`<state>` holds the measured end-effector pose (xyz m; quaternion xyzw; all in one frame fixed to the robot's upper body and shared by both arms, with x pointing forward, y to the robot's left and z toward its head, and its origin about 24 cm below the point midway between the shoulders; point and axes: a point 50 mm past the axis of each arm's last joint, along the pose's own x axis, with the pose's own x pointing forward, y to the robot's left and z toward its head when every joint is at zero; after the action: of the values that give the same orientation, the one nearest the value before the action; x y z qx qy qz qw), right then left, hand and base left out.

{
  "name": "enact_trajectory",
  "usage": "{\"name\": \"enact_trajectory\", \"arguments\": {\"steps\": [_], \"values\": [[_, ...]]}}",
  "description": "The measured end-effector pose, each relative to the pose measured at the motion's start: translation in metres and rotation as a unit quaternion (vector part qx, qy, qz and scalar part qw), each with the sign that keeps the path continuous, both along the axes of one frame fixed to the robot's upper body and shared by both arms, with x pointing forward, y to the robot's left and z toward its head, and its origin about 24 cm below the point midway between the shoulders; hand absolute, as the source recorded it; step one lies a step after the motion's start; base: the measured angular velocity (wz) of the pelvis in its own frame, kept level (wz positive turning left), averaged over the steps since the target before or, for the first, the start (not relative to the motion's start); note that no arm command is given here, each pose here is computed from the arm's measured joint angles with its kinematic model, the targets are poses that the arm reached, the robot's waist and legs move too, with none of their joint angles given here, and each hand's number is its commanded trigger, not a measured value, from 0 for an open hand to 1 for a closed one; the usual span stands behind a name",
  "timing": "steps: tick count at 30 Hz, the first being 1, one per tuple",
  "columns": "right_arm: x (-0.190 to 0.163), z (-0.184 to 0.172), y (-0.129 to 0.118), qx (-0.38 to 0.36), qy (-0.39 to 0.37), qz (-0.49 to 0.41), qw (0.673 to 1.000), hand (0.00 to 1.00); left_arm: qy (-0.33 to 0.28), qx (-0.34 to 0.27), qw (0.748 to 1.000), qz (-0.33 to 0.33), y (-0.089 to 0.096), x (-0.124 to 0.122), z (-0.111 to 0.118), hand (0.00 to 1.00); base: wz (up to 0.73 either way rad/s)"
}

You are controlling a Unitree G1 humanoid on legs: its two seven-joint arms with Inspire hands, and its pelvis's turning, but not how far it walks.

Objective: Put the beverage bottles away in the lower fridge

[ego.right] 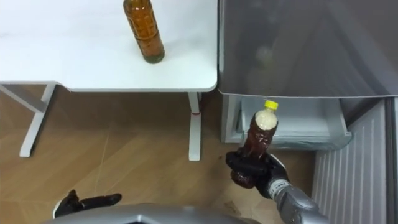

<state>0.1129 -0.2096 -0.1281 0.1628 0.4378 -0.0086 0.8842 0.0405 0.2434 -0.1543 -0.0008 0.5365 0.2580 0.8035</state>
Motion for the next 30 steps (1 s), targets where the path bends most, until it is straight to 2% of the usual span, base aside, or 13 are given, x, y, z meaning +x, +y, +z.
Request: {"name": "enact_trajectory", "arguments": {"steps": [12, 15, 17, 22, 30], "values": [[0.007, 0.003, -0.005, 0.102, -0.016, -0.192, 0.976, 1.00, 0.033, -0.017, 0.999, -0.026, -0.005, -0.016, -0.005, 0.00, -0.02], [0.009, 0.004, -0.005, 0.142, -0.021, -0.247, 0.958, 1.00, 0.035, -0.020, 0.999, -0.026, -0.007, -0.018, -0.006, 0.00, 0.00], [0.010, 0.005, -0.006, 0.188, -0.028, -0.299, 0.935, 1.00, 0.037, -0.021, 0.999, -0.024, -0.008, -0.020, -0.006, 0.00, 0.00], [0.013, 0.007, -0.008, 0.251, -0.044, -0.378, 0.890, 1.00, 0.041, -0.027, 0.999, -0.024, -0.009, -0.023, -0.007, 0.00, 0.00], [0.027, 0.009, -0.009, 0.287, -0.056, -0.417, 0.861, 1.00, 0.074, -0.050, 0.995, -0.046, -0.014, -0.039, -0.009, 0.00, 0.01]]}}
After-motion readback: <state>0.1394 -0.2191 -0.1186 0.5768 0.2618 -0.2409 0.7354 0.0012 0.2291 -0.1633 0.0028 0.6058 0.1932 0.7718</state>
